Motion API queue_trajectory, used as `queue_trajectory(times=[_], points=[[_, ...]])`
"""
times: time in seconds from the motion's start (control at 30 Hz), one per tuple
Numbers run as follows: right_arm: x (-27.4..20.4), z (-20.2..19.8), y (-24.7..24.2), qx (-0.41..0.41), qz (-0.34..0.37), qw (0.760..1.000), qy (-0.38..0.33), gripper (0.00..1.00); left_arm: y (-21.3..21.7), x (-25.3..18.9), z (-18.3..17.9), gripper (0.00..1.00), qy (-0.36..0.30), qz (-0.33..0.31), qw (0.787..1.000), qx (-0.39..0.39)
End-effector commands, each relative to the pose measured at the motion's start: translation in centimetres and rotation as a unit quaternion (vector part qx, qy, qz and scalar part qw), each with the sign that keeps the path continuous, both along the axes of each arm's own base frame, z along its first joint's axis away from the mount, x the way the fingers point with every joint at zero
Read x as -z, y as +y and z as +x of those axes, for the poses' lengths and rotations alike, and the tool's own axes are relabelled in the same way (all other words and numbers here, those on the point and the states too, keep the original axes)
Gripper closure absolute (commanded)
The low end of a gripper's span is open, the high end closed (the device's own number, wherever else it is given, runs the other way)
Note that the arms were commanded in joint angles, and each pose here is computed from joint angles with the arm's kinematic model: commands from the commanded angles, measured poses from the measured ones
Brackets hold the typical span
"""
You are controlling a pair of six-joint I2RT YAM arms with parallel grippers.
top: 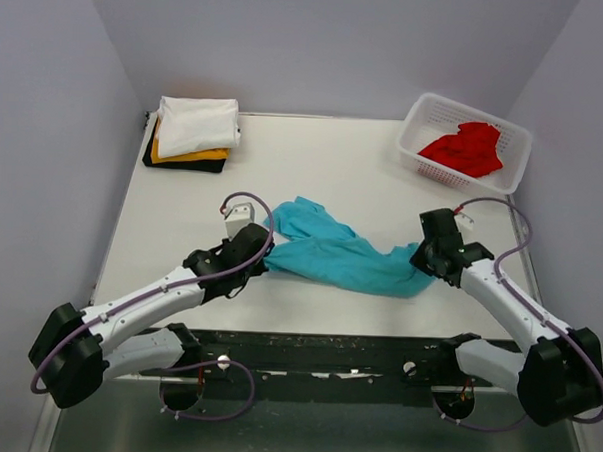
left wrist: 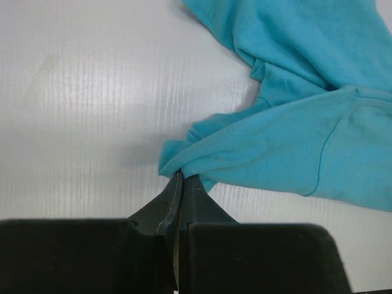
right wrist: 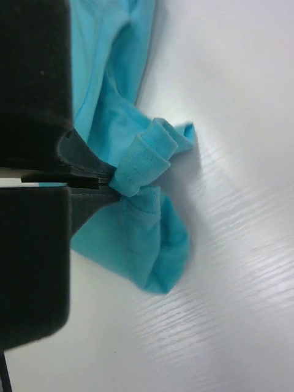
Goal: Fold and stack the t-shirts
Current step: Flatten out the tshirt
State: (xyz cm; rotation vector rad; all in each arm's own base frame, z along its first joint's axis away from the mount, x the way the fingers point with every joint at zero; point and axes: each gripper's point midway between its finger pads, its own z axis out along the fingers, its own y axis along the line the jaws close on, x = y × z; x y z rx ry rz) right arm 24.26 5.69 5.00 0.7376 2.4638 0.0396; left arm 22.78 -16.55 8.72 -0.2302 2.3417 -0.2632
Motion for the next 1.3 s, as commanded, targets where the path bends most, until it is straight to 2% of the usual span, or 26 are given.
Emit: queue_trajectory(times=[0.0, 0.1, 0.17, 0.3, 0.47, 0.7, 0.87, 0.97, 1.07, 1.17, 1.27], points=[[-8.5, 3.6, -0.5, -0.002, -0.012, 0.993, -0.115, 0.99, 0.8, -6.8, 1.5, 1.0, -0.097, -0.028, 0.995, -0.019], [-14.8, 5.4, 0.0, -0.01, 0.004, 0.981, -0.196, 0.99, 1.1, -13.9, 2.3, 1.0, -0.193, -0.065, 0.979, -0.006], [-19.4, 6.4, 0.2, -0.007, 0.018, 0.966, -0.26, 0.99, 1.1, -19.3, 2.2, 1.0, -0.258, -0.101, 0.961, 0.009], [-29.4, 7.0, 0.0, -0.006, 0.036, 0.925, -0.377, 0.99, 2.2, -29.6, 0.5, 1.0, -0.382, -0.153, 0.911, 0.043], [-39.5, 4.7, 0.7, -0.054, 0.06, 0.872, -0.483, 0.99, 4.6, -39.5, -3.7, 1.0, -0.484, -0.185, 0.851, 0.088], [-49.3, -2.1, 1.7, -0.13, 0.101, 0.792, -0.588, 0.99, 6.4, -48.8, -11.1, 1.0, -0.575, -0.23, 0.762, 0.187], [-53.8, -6.9, 1.3, -0.152, 0.12, 0.738, -0.646, 0.99, 7.0, -51.9, -14.8, 1.0, -0.599, -0.242, 0.725, 0.24], [-54.6, -7.3, 1.3, -0.156, 0.119, 0.733, -0.652, 0.99, 7.2, -52.5, -14.7, 1.0, -0.603, -0.236, 0.725, 0.235], [-53.9, -5.4, 1.8, -0.157, 0.115, 0.749, -0.633, 0.99, 7.5, -52.1, -12.3, 1.0, -0.598, -0.216, 0.748, 0.19], [-51.7, -1.8, 1.8, -0.13, 0.103, 0.781, -0.603, 0.99, 7.8, -50.1, -7.1, 1.0, -0.571, -0.167, 0.798, 0.098], [-47.4, 2.8, 1.7, -0.091, 0.087, 0.825, -0.551, 0.99, 8.0, -45.5, -0.8, 1.0, -0.511, -0.084, 0.855, -0.014]])
